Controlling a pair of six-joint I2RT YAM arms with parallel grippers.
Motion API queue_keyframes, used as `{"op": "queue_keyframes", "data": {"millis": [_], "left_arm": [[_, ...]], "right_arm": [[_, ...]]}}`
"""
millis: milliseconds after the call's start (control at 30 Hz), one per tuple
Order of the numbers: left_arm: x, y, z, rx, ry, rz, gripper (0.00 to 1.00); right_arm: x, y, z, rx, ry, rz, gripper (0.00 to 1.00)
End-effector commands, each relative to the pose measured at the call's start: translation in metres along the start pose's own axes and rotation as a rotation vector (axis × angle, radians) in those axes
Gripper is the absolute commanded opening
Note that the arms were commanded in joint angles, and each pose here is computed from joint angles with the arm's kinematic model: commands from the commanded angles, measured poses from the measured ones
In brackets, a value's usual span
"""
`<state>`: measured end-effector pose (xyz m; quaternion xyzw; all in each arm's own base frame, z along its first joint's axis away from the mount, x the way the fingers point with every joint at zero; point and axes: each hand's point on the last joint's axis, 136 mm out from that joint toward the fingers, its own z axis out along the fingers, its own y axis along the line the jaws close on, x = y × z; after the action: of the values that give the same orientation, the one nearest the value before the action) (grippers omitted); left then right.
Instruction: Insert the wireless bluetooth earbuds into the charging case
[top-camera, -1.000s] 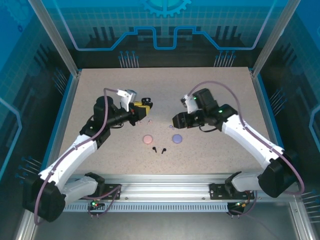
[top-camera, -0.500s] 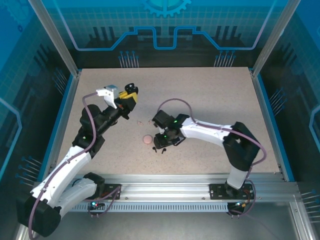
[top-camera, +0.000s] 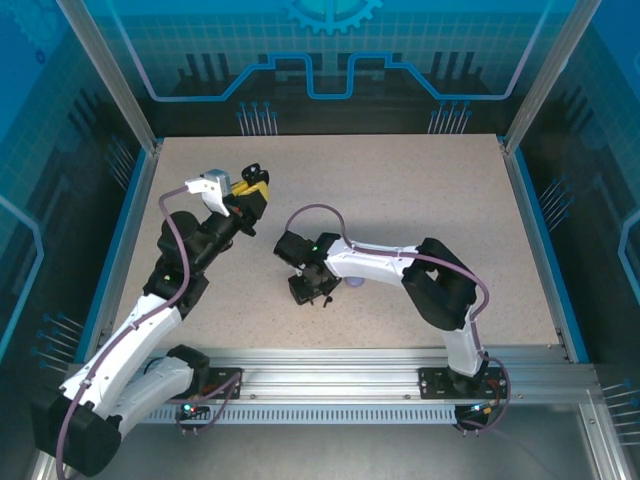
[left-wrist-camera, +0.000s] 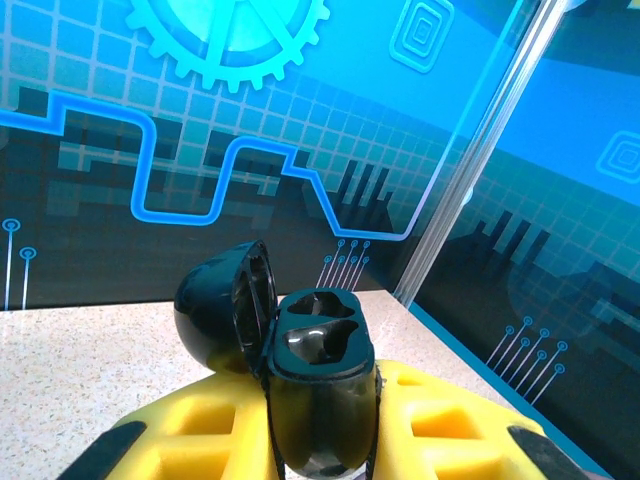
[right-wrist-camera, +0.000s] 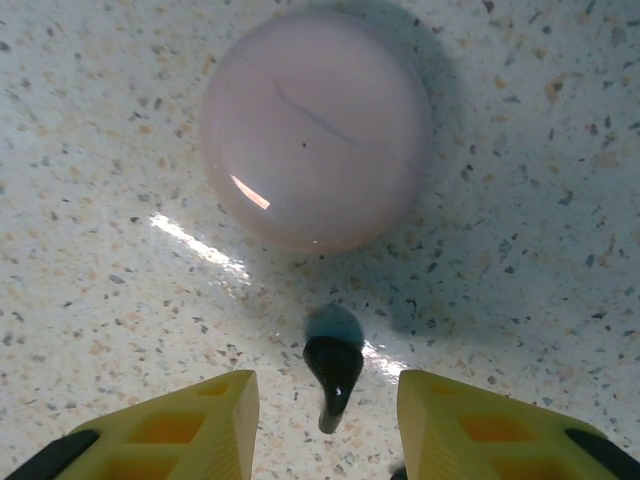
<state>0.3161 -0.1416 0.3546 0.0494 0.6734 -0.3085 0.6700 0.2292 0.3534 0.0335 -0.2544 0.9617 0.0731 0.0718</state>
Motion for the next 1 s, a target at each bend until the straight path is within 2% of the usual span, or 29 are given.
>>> {"op": "queue_keyframes", "data": {"millis": [0,633,967], "left_arm": [[-0.01,0.0,-0.003,-0.006,-0.047,0.004,0.0],[-0.009,0.0,-0.003,-0.003,-0.042,0.004,0.0],[-0.011,-0.001,-0.005,0.0,-0.051,0.007,0.0]], "right_arm": [[0.003,-0.002,0.006,0.033,0.028,-0.012,0.41],[0.002,0.002,0.021,0.033,0.058,0.016,0.34],[0.008,0.0,0.023,0.085,0.104,0.08,0.31]]}}
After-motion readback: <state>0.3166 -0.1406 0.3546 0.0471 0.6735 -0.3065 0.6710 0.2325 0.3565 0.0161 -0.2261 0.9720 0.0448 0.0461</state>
